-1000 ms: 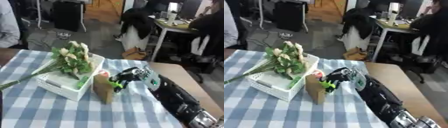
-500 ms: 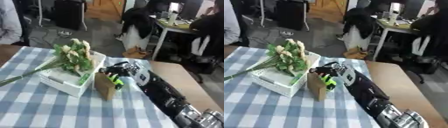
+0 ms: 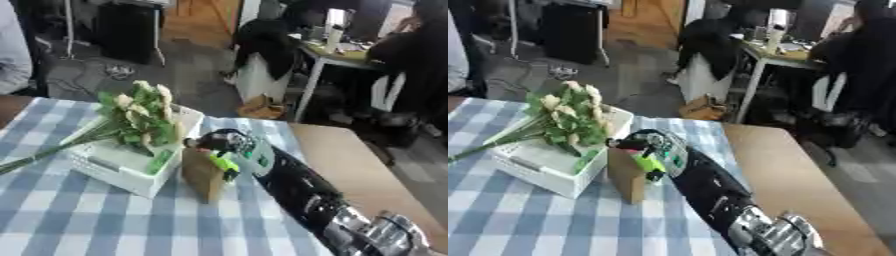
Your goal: Pick up objects on the table and place them in the box.
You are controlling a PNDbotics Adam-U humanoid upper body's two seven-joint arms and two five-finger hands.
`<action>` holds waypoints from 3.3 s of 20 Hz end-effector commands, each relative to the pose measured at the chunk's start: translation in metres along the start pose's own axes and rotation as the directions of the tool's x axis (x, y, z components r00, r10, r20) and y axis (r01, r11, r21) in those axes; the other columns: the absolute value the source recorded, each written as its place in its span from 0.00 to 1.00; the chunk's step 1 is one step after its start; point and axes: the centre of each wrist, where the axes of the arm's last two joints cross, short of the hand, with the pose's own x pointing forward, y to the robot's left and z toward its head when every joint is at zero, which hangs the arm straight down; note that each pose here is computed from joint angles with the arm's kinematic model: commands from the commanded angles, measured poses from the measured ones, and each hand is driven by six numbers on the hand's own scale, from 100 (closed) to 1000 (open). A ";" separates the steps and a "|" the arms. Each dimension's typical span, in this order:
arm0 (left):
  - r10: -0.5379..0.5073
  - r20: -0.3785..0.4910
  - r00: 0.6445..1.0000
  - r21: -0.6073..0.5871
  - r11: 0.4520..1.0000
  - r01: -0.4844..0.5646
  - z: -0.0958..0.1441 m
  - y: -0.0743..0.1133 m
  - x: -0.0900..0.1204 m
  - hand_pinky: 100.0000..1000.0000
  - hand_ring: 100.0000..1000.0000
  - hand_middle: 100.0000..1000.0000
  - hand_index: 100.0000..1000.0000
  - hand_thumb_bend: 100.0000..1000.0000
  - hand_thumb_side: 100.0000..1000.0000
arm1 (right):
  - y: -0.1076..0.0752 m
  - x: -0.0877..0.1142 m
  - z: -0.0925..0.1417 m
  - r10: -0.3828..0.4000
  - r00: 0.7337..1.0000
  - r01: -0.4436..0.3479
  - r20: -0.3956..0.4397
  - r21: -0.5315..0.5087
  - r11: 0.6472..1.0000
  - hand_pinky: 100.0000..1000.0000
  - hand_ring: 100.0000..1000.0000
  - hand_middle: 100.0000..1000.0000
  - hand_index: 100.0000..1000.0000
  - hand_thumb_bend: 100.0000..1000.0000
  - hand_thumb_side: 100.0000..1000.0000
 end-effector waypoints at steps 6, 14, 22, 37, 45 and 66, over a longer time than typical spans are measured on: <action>0.023 0.032 0.999 0.006 1.000 -0.023 -0.007 -0.003 0.005 0.66 0.82 0.79 0.87 0.00 0.84 | 0.003 -0.021 -0.002 0.144 0.987 -0.150 -0.074 -0.084 0.985 0.96 1.00 1.00 1.00 0.33 0.93; 0.025 0.030 0.999 0.012 1.000 -0.025 -0.007 -0.003 0.005 0.66 0.82 0.79 0.87 0.00 0.84 | 0.005 -0.020 -0.003 0.139 0.988 -0.144 -0.062 -0.071 0.987 0.96 1.00 1.00 1.00 0.34 0.94; 0.051 0.032 0.998 0.027 0.998 -0.051 -0.005 -0.006 0.005 0.66 0.82 0.78 0.87 0.00 0.84 | 0.005 -0.024 -0.003 0.126 0.987 -0.136 -0.097 -0.109 0.985 0.94 1.00 1.00 1.00 0.32 0.97; 0.074 -0.009 0.997 0.011 0.997 -0.074 0.003 -0.012 0.003 0.66 0.82 0.78 0.86 0.00 0.84 | -0.001 -0.022 -0.003 0.048 0.991 -0.068 -0.122 -0.166 0.984 0.94 1.00 1.00 1.00 0.35 1.00; 0.086 0.001 0.996 0.021 0.996 -0.086 0.001 -0.014 0.004 0.66 0.82 0.78 0.86 0.00 0.83 | 0.004 -0.020 -0.005 0.092 0.988 -0.113 -0.122 -0.178 0.978 0.94 1.00 1.00 1.00 0.35 1.00; 0.143 0.023 0.989 0.042 0.989 -0.144 -0.001 -0.022 0.005 0.66 0.82 0.76 0.86 0.00 0.81 | 0.008 -0.045 -0.002 -0.042 0.983 0.021 -0.178 -0.117 0.993 0.92 1.00 1.00 1.00 0.37 0.94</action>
